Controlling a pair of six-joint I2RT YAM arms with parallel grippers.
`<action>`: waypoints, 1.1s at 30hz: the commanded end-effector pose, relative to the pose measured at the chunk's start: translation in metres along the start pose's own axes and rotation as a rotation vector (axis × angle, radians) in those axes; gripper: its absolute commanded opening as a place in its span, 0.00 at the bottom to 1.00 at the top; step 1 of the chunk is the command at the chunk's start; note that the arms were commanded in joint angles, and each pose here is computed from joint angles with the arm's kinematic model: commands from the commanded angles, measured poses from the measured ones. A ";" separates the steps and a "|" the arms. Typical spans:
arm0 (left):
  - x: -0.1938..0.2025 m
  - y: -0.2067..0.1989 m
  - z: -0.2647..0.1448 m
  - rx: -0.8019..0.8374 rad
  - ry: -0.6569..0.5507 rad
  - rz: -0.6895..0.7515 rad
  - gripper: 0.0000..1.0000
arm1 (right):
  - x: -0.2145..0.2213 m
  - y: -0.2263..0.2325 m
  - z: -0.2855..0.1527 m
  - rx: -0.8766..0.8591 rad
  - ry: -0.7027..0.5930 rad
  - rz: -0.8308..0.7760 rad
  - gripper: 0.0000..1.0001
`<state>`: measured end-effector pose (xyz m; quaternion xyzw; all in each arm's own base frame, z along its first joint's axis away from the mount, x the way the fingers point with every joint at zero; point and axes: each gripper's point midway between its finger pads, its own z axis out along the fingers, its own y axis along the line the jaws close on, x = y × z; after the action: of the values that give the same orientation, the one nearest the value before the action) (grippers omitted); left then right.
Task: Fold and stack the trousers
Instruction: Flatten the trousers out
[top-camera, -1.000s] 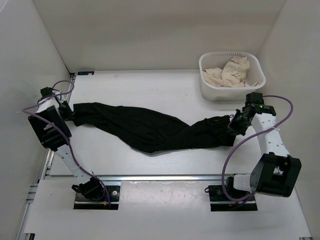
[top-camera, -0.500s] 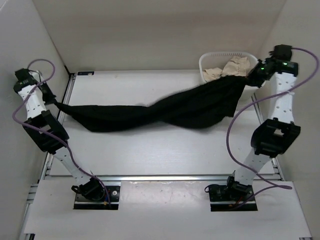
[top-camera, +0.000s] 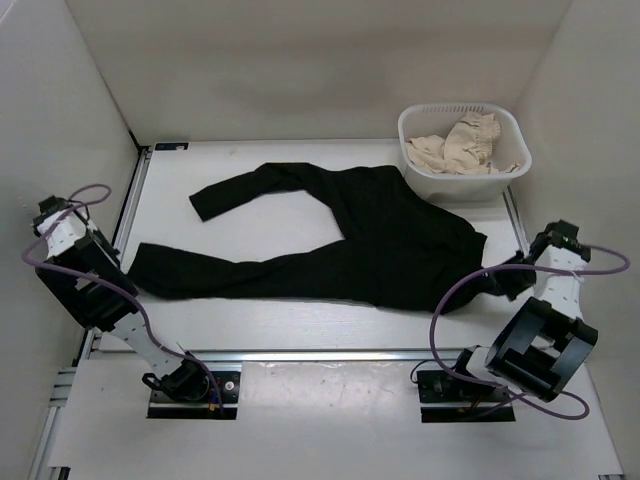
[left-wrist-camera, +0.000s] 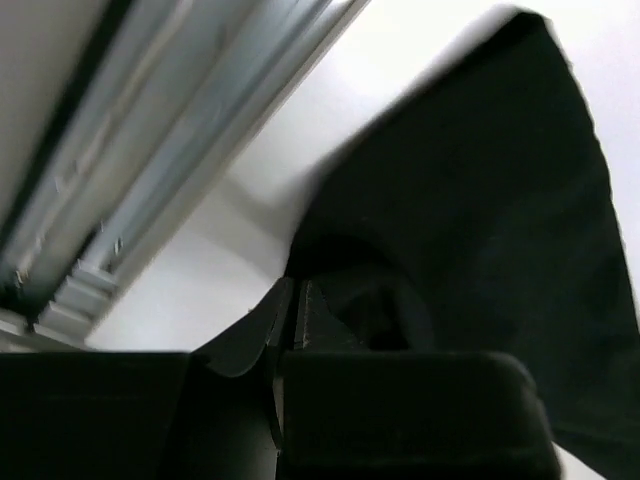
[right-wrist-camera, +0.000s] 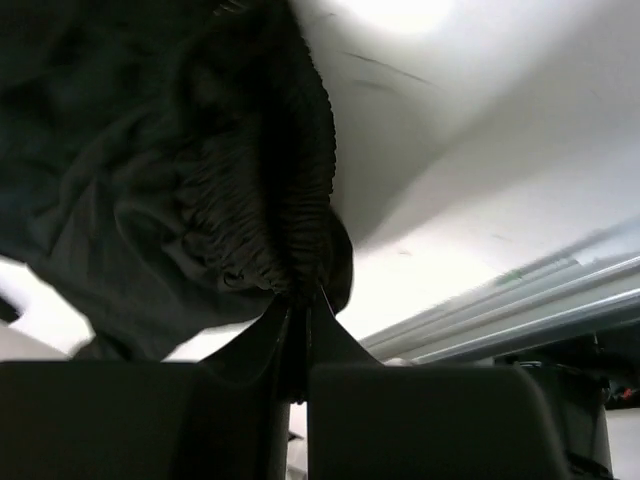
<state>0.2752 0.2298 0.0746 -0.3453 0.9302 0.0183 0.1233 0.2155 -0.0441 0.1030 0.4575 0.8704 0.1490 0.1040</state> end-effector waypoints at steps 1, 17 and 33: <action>0.019 0.022 -0.007 -0.103 0.004 -0.018 0.14 | 0.004 -0.028 0.013 0.056 -0.029 0.031 0.01; 0.001 0.020 -0.076 -0.054 -0.109 -0.050 0.14 | -0.035 0.011 -0.041 -0.051 -0.172 -0.046 0.00; -0.107 -0.176 0.004 0.160 -0.070 0.331 0.20 | -0.068 0.064 -0.013 -0.217 -0.037 -0.122 0.00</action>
<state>0.4456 0.1905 0.1380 -0.2057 0.9562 -0.0147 0.2080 0.2816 -0.0841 0.1347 0.4347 0.8669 0.1832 0.1612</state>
